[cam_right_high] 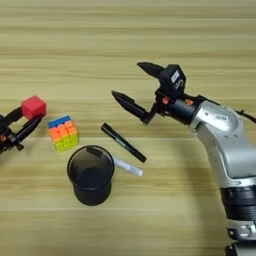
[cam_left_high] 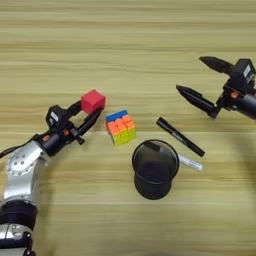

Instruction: Move the objects on the table

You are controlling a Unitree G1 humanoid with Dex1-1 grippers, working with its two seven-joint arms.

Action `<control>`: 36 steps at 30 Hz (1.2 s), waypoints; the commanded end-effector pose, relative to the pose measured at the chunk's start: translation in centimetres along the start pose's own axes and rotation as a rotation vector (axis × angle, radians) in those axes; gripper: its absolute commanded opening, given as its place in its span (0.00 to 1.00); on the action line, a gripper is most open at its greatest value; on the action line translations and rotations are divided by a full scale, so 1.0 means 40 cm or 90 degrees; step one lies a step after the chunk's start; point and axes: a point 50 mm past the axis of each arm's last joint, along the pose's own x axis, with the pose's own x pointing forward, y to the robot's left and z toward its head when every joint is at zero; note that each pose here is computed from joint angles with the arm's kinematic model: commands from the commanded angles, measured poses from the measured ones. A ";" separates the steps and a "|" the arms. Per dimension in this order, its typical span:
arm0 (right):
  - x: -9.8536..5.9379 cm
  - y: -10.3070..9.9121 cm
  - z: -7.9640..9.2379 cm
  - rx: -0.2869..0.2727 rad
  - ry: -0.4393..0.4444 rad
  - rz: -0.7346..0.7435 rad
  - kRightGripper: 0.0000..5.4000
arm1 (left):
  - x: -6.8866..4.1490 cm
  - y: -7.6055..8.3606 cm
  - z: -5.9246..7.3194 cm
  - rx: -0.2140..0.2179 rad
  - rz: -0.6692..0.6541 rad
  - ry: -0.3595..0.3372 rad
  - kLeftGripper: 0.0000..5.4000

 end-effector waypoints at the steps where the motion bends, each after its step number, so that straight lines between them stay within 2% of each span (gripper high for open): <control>1: 0.000 -0.011 0.017 -0.014 -0.015 -0.009 1.00 | -0.002 0.021 0.004 0.019 0.016 0.007 0.40; 8: -0.002 -0.017 0.025 -0.019 -0.021 -0.016 1.00 | -0.005 0.021 -0.015 0.028 0.009 0.037 0.40; 26: -0.003 -0.032 0.041 -0.032 -0.034 -0.034 1.00 | -0.029 -0.012 -0.083 -0.003 -0.048 0.121 0.40; 35: -0.001 -0.036 0.039 -0.036 -0.031 -0.035 1.00 | -0.026 -0.013 -0.090 -0.001 -0.058 0.133 0.40; 36: -0.001 -0.037 0.039 -0.036 -0.031 -0.035 1.00 | -0.025 -0.013 -0.090 0.000 -0.059 0.133 0.43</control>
